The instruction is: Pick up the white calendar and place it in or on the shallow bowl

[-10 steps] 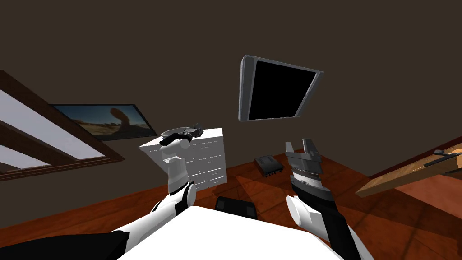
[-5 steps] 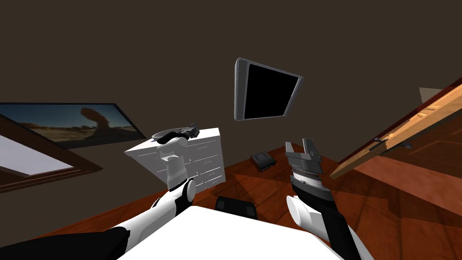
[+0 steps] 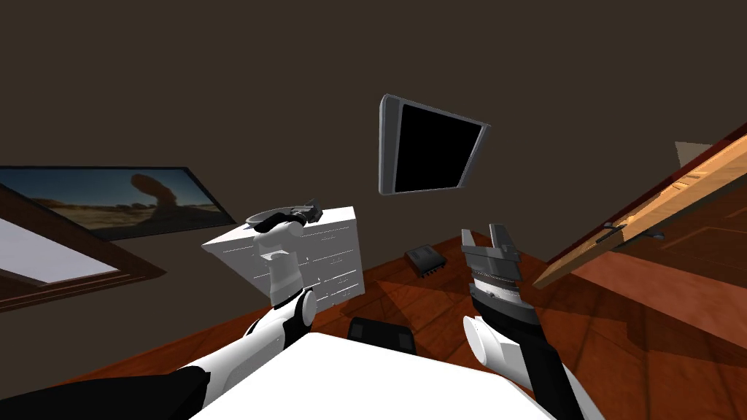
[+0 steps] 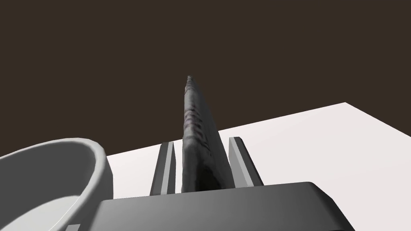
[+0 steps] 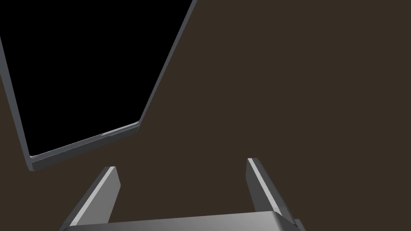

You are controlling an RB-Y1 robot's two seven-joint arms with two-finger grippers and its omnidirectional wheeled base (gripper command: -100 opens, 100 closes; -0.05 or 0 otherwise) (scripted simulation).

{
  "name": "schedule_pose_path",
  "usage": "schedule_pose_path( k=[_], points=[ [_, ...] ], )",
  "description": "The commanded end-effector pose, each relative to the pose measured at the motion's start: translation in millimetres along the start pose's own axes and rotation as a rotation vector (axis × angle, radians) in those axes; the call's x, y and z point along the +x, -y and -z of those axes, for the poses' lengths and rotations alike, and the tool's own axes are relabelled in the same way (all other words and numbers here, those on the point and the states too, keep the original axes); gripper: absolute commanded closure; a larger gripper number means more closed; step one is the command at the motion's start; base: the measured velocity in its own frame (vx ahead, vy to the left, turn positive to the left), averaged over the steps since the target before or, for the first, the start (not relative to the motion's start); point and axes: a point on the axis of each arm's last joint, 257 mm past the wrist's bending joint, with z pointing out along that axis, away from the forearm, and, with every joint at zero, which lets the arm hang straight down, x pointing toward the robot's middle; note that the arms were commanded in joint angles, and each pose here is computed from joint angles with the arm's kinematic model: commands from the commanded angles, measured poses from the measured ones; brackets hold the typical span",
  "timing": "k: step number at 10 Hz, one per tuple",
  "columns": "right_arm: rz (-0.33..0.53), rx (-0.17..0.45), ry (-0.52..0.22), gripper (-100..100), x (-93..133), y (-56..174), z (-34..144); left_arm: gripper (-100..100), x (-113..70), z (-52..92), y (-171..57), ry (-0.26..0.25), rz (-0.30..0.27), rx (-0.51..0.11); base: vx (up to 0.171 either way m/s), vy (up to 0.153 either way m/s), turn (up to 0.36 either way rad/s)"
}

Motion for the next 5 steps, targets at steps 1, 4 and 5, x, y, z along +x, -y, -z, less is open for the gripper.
schedule_pose_path(
  k=[1, 4, 5],
  points=[
    [0.000, 0.000, 0.000, 0, 0.0, 0.0, 0.0, 100, -0.5, 1.7, -8.2, 0.000, -0.001, -0.019, 0.041, -0.020, 0.201],
    [0.000, 0.000, 0.000, 0, -0.1, 0.0, 0.1, 100, -3.4, 12.6, -38.8, -0.002, 0.000, -0.085, 0.073, -0.031, 0.260],
    [0.000, 0.000, 0.000, 0, -0.1, 0.0, 0.1, 100, 1.5, 10.5, -32.2, -0.013, 0.000, -0.067, 0.036, -0.017, 0.063]
  ],
)
